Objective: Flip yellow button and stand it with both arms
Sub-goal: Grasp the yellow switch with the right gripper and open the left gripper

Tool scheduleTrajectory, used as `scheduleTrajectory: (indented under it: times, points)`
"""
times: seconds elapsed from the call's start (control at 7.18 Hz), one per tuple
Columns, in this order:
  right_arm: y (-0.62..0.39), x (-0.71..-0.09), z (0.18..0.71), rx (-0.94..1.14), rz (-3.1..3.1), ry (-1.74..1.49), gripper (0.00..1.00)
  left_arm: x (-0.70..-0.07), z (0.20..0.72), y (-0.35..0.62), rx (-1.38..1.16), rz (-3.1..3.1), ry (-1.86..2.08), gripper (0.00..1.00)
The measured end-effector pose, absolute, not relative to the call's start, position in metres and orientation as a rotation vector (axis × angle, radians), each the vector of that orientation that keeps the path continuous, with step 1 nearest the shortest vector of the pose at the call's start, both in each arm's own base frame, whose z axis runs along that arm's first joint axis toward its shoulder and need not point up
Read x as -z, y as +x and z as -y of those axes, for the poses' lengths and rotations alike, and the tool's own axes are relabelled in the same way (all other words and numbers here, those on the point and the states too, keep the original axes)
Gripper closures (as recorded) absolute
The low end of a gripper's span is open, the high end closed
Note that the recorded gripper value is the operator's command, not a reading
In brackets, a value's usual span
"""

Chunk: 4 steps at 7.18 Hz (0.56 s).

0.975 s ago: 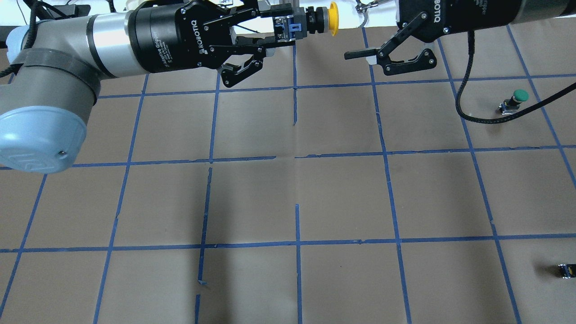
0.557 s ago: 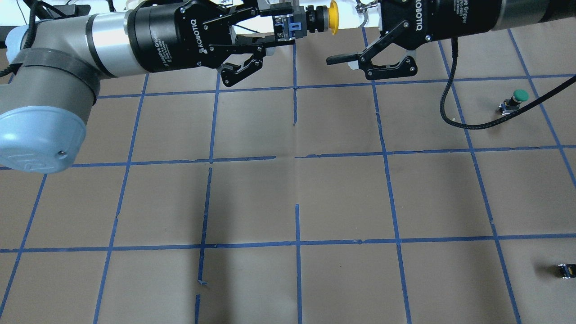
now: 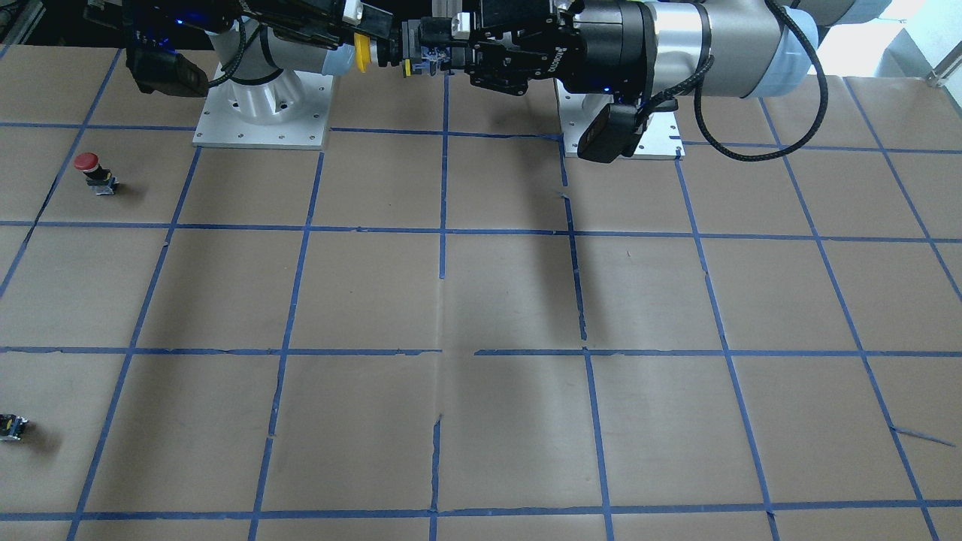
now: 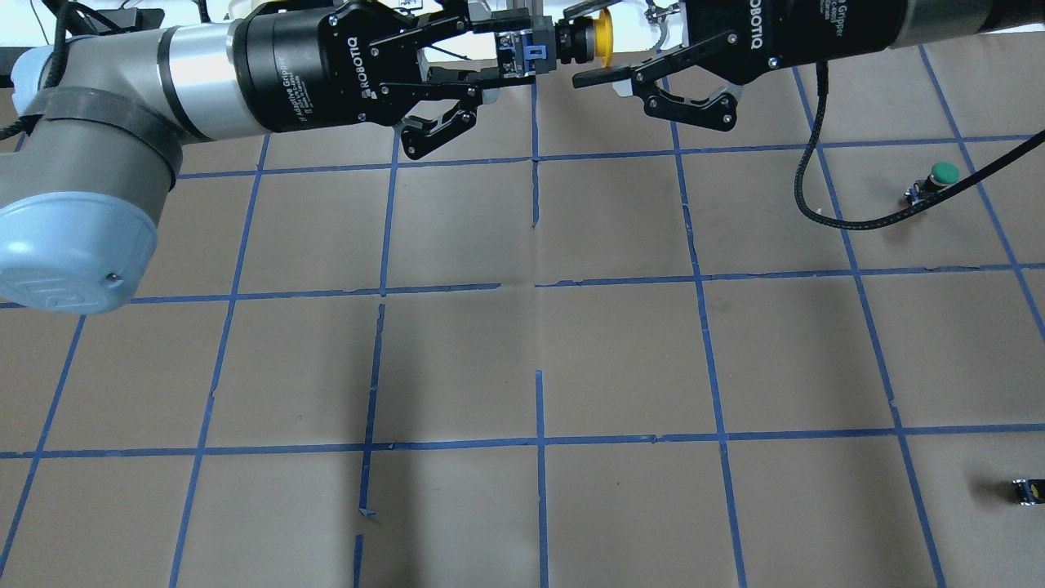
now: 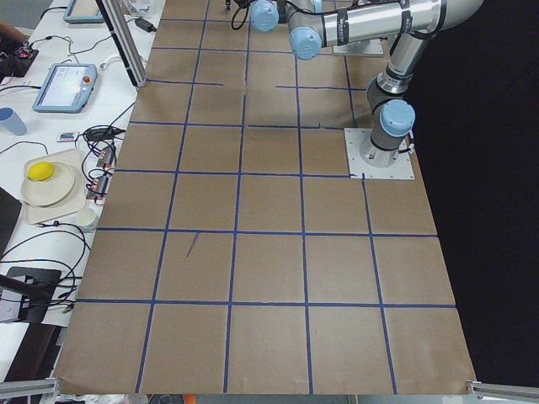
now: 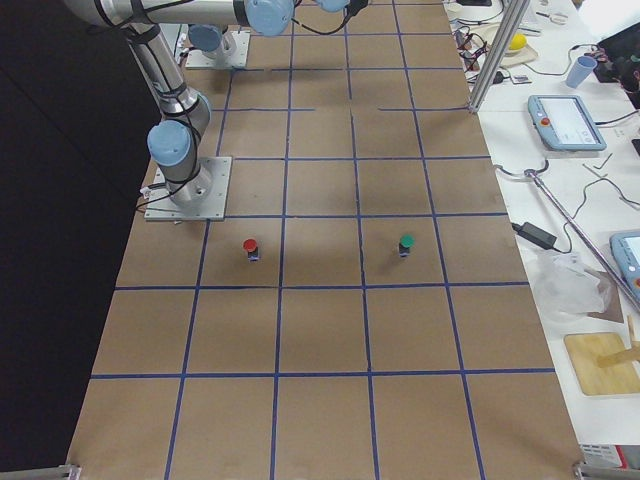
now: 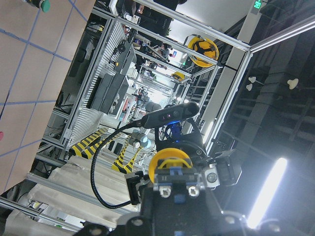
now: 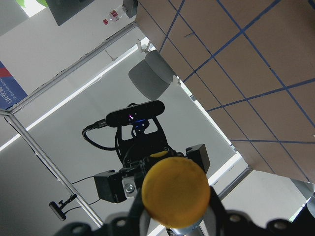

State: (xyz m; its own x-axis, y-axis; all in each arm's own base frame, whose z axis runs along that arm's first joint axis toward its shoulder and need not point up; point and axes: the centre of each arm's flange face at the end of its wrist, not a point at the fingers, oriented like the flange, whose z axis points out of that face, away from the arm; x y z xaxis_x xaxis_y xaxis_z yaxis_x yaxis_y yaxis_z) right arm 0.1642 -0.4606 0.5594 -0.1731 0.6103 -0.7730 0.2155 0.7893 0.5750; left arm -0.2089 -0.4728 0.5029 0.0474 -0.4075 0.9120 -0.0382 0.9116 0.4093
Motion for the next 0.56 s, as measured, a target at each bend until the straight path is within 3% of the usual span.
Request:
scheduleTrajectory:
  times: [0.56]
  points:
    - [0.1637,-0.5596,0.4610,-0.397,-1.745,0.647,0.81,-0.5064,0.4732,-0.2087,0.309,1.507,0.384,0.09]
